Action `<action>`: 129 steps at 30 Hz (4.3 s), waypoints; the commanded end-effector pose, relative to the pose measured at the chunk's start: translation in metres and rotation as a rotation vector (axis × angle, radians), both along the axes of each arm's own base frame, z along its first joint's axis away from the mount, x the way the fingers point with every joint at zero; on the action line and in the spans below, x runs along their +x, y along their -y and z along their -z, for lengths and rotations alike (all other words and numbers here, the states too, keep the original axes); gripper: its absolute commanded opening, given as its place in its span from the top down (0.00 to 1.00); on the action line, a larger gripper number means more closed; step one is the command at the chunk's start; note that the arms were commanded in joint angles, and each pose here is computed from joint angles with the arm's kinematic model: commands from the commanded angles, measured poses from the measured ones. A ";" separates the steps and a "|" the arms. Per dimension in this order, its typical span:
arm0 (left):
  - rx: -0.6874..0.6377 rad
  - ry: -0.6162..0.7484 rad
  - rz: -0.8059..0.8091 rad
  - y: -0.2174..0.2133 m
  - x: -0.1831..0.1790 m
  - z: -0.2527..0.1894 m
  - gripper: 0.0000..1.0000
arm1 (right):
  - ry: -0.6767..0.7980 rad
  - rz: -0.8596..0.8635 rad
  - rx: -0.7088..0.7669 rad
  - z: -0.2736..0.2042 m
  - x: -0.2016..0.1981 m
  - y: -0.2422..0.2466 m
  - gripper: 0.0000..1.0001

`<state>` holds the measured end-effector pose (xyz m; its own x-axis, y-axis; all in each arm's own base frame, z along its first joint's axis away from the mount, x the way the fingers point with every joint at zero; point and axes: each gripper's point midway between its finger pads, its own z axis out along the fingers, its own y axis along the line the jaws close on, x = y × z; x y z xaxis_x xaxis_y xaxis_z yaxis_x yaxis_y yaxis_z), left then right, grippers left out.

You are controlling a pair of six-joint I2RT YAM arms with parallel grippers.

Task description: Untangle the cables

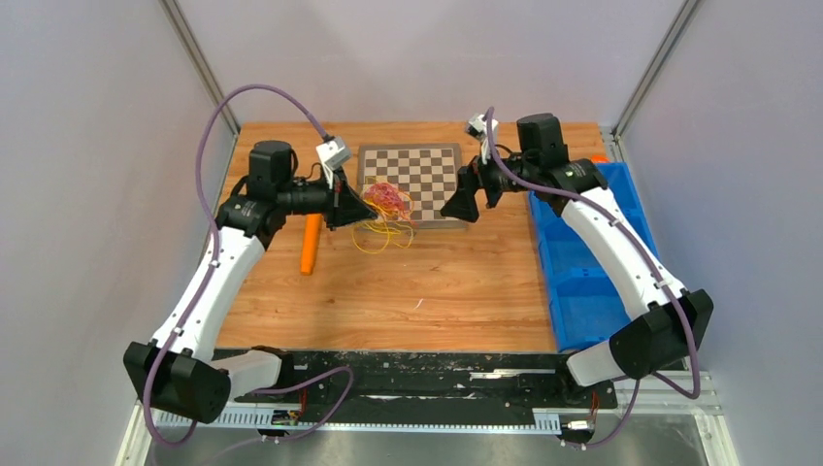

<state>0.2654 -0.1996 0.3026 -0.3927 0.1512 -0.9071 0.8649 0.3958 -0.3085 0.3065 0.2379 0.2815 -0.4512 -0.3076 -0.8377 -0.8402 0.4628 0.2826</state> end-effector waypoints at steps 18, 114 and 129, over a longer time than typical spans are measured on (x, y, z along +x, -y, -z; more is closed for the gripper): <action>0.179 0.012 0.099 0.001 -0.026 0.062 0.95 | 0.347 0.032 -0.092 -0.007 -0.021 0.006 1.00; -0.136 0.499 -0.376 -0.077 0.029 -0.251 1.00 | -0.199 0.181 -0.554 0.279 -0.016 0.061 1.00; -0.285 0.879 -1.002 -0.196 0.034 -0.399 1.00 | -0.209 0.167 -0.603 0.290 -0.036 0.077 1.00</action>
<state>0.2962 -0.0444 0.6739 0.4113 -0.0808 -0.9079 0.3957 0.9131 0.0980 0.2980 0.1889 0.0162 -0.6080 -0.5658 -0.5570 -0.7212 0.6869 0.0895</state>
